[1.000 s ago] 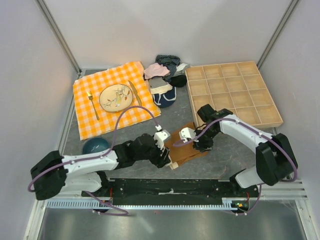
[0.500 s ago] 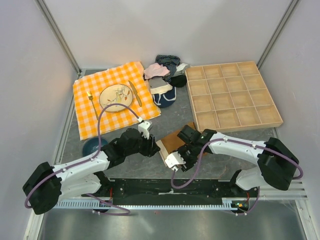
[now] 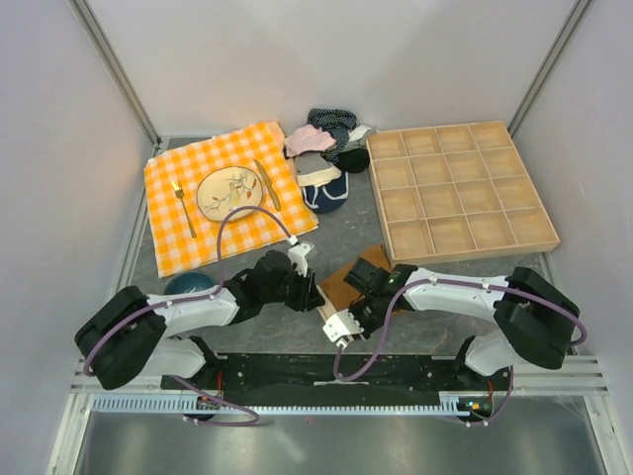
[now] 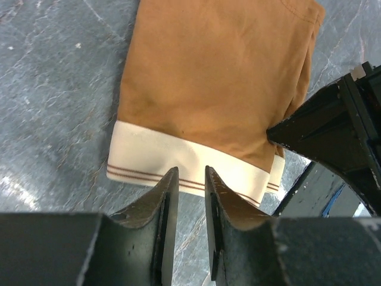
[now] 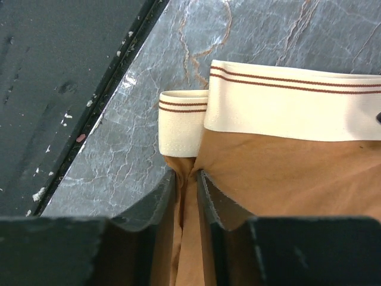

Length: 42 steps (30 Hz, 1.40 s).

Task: Roll the underwear
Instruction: Fold the underwear at the center of the board.

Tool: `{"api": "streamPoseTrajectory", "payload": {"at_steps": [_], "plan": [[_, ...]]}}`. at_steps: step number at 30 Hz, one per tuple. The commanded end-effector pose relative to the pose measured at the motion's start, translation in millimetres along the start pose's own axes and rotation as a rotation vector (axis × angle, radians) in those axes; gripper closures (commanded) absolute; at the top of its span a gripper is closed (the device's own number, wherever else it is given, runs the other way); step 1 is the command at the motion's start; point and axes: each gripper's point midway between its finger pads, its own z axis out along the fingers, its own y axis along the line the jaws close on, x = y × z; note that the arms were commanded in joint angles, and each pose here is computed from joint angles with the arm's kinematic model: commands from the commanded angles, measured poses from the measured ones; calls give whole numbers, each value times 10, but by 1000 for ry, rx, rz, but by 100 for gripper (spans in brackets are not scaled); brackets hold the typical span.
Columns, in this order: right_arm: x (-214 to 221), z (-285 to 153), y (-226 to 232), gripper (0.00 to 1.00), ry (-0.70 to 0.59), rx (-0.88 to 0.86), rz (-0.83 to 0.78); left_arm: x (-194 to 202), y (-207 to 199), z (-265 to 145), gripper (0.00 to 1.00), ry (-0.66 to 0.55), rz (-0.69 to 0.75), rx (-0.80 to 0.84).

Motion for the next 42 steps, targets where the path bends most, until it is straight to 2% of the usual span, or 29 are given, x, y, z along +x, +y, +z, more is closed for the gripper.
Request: {"api": "streamPoseTrajectory", "payload": {"at_steps": [1, 5, 8, 17, 25, 30, 35, 37, 40, 42], "plan": [[108, 68, -78, 77, 56, 23, 10, -277, -223, 108, 72, -61, -14, 101], [48, 43, -107, 94, 41, 24, 48, -202, -158, 187, 77, -33, -23, 85], [-80, -50, -177, 99, 10, 24, 61, -79, -67, 229, 81, 6, -39, 52], [-406, -341, -509, 100, -45, 42, 76, 164, 155, 275, 84, 66, -61, -32], [-359, -286, -883, 100, -22, 46, 150, 99, 239, 220, 84, 35, -74, -71], [-283, -331, -1078, 99, -57, 54, 216, 26, 295, 144, 83, 0, -83, -82], [-319, -301, -924, 99, -103, 0, 221, -196, 239, -17, 74, -91, -61, -64], [-342, -288, -868, 99, -119, -14, 230, -332, 153, -138, 62, -151, -30, -39], [-362, -235, -792, 99, -151, -44, 261, -367, 82, -259, 51, -191, -4, -9], [-382, -197, -763, 99, -170, -57, 273, -385, -2, -362, 48, -235, 16, 35]]}}
